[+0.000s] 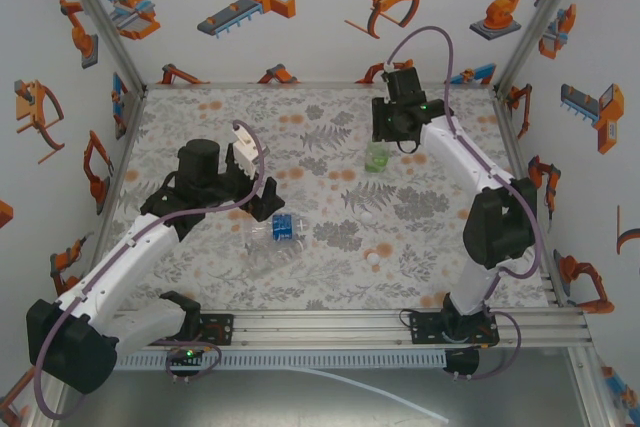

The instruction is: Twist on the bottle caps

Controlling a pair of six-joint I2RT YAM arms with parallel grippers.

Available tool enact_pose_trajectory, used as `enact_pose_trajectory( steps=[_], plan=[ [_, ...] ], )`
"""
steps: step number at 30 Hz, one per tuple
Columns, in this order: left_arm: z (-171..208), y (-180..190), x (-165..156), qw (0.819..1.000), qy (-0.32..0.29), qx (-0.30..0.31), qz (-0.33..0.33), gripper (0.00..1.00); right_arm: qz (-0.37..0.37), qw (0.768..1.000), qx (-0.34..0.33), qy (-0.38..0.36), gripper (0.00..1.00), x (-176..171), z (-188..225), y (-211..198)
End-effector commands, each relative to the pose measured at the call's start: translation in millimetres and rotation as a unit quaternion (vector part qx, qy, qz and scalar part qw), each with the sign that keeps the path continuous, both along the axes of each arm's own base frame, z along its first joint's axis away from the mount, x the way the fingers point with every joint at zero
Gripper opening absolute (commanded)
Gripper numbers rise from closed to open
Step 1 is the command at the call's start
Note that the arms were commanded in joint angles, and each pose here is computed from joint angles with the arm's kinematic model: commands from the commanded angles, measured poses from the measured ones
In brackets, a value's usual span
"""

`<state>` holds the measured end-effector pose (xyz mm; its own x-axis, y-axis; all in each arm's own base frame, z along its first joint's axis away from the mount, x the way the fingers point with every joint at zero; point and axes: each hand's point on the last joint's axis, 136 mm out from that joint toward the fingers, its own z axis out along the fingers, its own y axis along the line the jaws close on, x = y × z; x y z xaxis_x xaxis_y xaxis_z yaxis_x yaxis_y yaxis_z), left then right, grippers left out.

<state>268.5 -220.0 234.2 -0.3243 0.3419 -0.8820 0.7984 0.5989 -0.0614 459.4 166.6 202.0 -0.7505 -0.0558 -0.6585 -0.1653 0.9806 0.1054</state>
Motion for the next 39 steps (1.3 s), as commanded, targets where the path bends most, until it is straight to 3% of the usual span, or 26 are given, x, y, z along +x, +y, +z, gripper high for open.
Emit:
enact_pose_trajectory(
  steps=[1,8,13,16,23,29,39],
  plan=[
    [7,-3,1,1.0,-0.007,-0.011,-0.008,0.97,-0.006,1.0,-0.002,-0.024,0.47,2,31,-6],
    [10,3,6,1.0,-0.015,-0.011,0.016,0.97,0.028,0.998,0.037,-0.052,0.47,-22,68,5],
    [13,21,18,0.997,-0.033,0.001,0.069,0.97,0.139,0.983,0.096,-0.072,0.47,-55,76,47],
    [16,36,28,0.993,-0.044,0.006,0.112,0.97,0.224,0.963,0.118,-0.091,0.47,-81,77,78],
    [22,61,37,0.984,-0.062,0.013,0.167,0.97,0.452,0.878,0.107,-0.115,0.51,-162,54,160],
    [28,65,35,0.982,-0.077,0.007,0.173,0.97,0.604,0.78,0.118,-0.115,0.57,-226,22,212],
    [32,68,34,0.981,-0.081,0.003,0.179,0.97,0.711,0.682,0.124,-0.118,0.62,-279,-24,266]
  ],
)
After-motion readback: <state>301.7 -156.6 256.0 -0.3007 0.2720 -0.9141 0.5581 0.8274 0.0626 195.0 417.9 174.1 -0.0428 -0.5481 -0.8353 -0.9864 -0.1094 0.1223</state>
